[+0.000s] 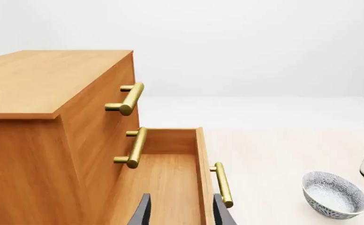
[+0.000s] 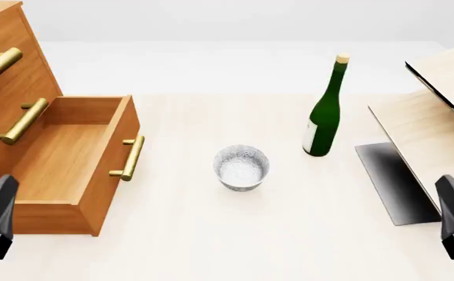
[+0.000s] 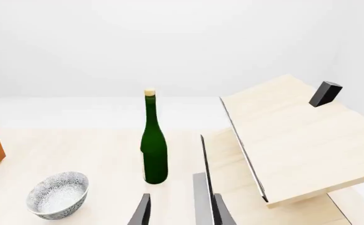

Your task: Put the bowl in the bottom drawer of the cabinet.

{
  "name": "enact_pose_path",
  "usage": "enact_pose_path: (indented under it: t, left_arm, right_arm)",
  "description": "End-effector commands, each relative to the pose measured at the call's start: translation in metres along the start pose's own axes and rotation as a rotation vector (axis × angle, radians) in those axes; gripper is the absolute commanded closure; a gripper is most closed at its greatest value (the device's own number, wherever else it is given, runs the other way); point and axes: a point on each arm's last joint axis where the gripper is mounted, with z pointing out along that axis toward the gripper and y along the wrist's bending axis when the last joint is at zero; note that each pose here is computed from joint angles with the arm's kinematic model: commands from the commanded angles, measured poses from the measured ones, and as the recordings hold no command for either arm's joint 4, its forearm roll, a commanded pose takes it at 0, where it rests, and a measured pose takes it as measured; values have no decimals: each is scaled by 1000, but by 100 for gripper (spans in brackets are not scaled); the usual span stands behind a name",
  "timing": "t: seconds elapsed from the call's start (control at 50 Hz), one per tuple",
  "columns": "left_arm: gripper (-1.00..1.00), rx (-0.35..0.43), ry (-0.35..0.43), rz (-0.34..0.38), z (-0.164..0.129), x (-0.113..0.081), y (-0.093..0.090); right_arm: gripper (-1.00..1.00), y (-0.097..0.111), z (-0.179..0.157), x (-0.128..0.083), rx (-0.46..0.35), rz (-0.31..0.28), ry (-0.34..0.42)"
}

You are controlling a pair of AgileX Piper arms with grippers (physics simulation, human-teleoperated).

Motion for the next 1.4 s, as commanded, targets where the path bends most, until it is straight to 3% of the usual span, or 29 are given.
enact_pose_path:
  t: [0.02,0.34,0.42,0.9,0.92,0.98,1.0,1.08,1.16,1.22,1.4]
  left_arm:
    - [-100,1,0,1,0,-1,0]
    - [-100,24,6,-13,0,-2,-1]
    - [-100,135,27,-5,-1,-4,-8]
    - [-100,454,0,1,-3,-32,-25]
    - [-100,484,-1,2,-3,-17,-27]
    - [-100,498,1,-7,-1,-14,-29]
    - [-100,510,4,-2,2,-26,-31]
    - [-100,530,6,-4,6,-14,-36]
    - [-100,553,-1,3,9,-23,-39]
    - [-100,568,9,52,16,-23,-45]
    - [-100,618,6,48,23,-45,-53]
  right_arm:
    - [-100,0,0,-1,1,3,1]
    - [-100,0,0,-1,1,3,1]
    - [-100,0,0,-1,1,3,1]
    - [-100,0,1,-1,1,3,1]
    - [-100,0,1,-1,1,3,1]
    - [-100,0,1,-1,1,3,1]
    - [-100,0,-2,-14,0,3,1]
    - [-100,0,-2,-14,0,3,1]
    - [-100,0,-2,-14,0,3,1]
    - [-100,0,-2,-14,0,3,1]
    - [-100,0,-2,-14,0,3,1]
